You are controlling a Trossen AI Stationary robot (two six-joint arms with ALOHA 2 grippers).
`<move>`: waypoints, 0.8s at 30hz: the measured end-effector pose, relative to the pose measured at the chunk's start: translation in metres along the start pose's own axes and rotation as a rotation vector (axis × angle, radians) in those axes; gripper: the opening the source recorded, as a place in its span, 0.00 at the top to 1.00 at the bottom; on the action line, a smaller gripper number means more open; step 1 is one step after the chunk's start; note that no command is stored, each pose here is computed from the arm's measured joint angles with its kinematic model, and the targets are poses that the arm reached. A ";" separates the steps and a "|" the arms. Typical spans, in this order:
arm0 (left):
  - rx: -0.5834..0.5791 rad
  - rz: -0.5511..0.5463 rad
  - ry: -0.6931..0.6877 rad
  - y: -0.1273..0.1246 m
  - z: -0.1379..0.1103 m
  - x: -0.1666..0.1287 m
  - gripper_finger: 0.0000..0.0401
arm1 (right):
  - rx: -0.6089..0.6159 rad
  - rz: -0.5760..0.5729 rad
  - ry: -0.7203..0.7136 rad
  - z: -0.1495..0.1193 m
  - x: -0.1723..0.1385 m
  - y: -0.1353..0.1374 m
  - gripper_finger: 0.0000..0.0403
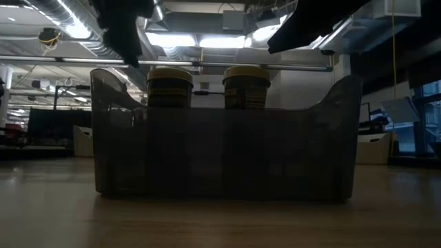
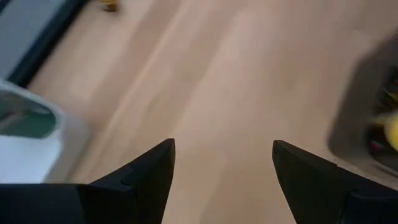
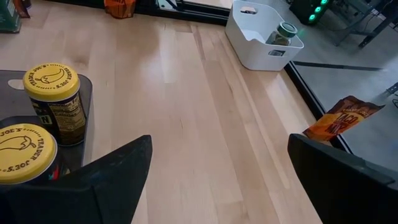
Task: Sort spices by type
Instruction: Remove the green seasoning bottle from the left white bin
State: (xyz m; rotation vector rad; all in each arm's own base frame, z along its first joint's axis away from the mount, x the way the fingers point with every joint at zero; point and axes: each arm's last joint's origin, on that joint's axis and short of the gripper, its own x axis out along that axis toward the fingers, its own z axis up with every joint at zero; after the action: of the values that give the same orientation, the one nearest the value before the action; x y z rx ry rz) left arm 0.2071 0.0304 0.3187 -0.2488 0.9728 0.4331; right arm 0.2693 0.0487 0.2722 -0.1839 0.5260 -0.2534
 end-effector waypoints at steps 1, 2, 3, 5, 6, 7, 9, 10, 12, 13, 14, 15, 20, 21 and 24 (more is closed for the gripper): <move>0.016 -0.015 0.001 -0.005 -0.002 -0.001 0.37 | 0.000 0.000 0.000 0.000 0.000 0.000 0.07; 0.027 -0.029 0.001 -0.010 -0.003 -0.002 0.37 | 0.000 0.000 0.001 0.000 0.000 0.000 0.07; 0.042 -0.042 0.001 -0.015 -0.005 -0.003 0.37 | -0.001 0.000 0.002 0.000 0.001 0.001 0.07; 0.072 -0.064 0.003 -0.023 -0.008 -0.005 0.37 | -0.003 0.000 0.007 -0.001 0.002 0.001 0.07; 0.087 -0.075 0.004 -0.027 -0.010 -0.006 0.37 | -0.004 0.000 0.008 -0.001 0.003 0.001 0.07; 0.100 -0.086 0.004 -0.031 -0.012 -0.007 0.37 | -0.004 -0.001 0.008 -0.001 0.004 0.002 0.07; 0.113 -0.107 0.006 -0.037 -0.015 -0.009 0.37 | -0.008 0.000 0.016 -0.002 0.004 0.002 0.07; 0.112 -0.115 0.008 -0.040 -0.016 -0.010 0.37 | -0.008 0.001 0.015 -0.002 0.004 0.002 0.07; 0.116 -0.128 0.010 -0.045 -0.019 -0.011 0.37 | -0.007 0.000 0.014 -0.002 0.004 0.002 0.07; 0.115 -0.134 0.011 -0.046 -0.020 -0.012 0.37 | -0.008 0.001 0.015 -0.002 0.004 0.002 0.07; 0.112 -0.138 0.012 -0.048 -0.020 -0.012 0.37 | -0.008 0.001 0.015 -0.002 0.004 0.002 0.07; 0.100 -0.141 0.013 -0.049 -0.021 -0.013 0.37 | -0.007 0.001 0.014 -0.002 0.004 0.002 0.07; 0.085 -0.154 0.017 -0.054 -0.024 -0.014 0.37 | -0.006 0.001 0.014 -0.002 0.004 0.002 0.07; 0.081 -0.157 0.018 -0.055 -0.024 -0.015 0.37 | -0.003 0.001 0.014 -0.002 0.004 0.002 0.07; 0.075 -0.164 0.020 -0.058 -0.026 -0.016 0.37 | -0.005 0.002 0.014 -0.002 0.004 0.003 0.07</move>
State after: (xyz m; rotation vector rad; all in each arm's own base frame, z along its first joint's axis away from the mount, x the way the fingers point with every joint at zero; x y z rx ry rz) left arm 0.2064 -0.0349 0.3185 -0.2636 0.9776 0.2439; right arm 0.2720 0.0498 0.2680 -0.1864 0.5405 -0.2517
